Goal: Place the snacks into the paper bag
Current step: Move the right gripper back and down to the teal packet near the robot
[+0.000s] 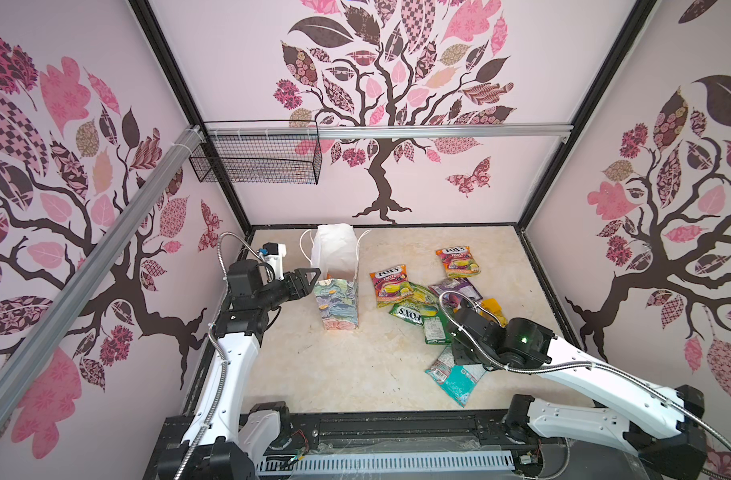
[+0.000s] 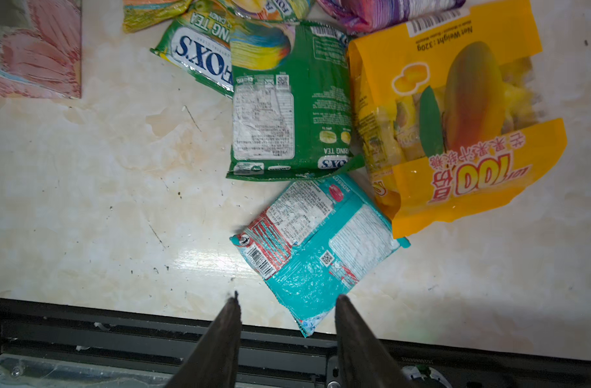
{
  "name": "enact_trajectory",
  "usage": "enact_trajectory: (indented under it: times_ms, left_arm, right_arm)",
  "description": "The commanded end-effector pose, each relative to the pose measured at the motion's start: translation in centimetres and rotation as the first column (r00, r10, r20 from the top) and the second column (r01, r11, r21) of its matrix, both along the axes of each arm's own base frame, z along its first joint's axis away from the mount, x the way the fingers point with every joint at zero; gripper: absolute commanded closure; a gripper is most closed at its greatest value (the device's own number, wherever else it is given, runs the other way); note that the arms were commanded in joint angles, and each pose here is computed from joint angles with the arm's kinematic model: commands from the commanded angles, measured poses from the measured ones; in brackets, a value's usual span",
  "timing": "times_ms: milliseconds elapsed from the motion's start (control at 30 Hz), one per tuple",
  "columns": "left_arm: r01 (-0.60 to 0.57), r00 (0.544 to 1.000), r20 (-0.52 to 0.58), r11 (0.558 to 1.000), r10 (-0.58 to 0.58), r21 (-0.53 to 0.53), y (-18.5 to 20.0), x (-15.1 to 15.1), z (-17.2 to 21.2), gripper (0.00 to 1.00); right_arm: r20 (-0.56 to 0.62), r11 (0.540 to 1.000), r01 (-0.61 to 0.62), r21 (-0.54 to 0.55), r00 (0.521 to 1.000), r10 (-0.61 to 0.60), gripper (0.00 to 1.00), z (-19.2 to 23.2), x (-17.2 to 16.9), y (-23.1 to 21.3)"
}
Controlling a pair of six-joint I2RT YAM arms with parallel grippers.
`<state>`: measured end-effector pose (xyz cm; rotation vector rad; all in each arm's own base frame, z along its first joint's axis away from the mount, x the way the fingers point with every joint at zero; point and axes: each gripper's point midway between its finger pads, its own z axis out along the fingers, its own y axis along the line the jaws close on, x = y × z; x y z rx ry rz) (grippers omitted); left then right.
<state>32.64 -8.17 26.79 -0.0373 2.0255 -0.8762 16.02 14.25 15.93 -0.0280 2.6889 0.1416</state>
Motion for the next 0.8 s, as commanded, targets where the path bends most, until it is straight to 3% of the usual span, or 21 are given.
enact_trajectory:
  times_ms: [0, 167, 767]
  left_arm:
    - [0.009, 0.999, 0.031, 1.0, -0.01, 0.014, -0.1, -0.2, 0.5, 0.38]
    - [0.01, 0.999, 0.035, 1.0, -0.01, 0.012, -0.1, -0.2, 0.6, 0.38]
    - [0.0, 0.998, 0.063, 1.0, 0.0, 0.009, -0.1, -0.7, 1.1, 0.35]
  right_arm:
    - [0.006, 0.997, 0.058, 0.043, 0.998, -0.058, 0.5, -0.9, 0.1, 0.1]
    - [-0.015, 0.996, 0.082, 0.018, 0.997, -0.082, 0.44, -2.8, -0.1, -0.4]
    - [-0.049, 0.982, 0.152, 0.109, 0.988, -0.147, 0.34, -6.8, -1.5, -1.0]
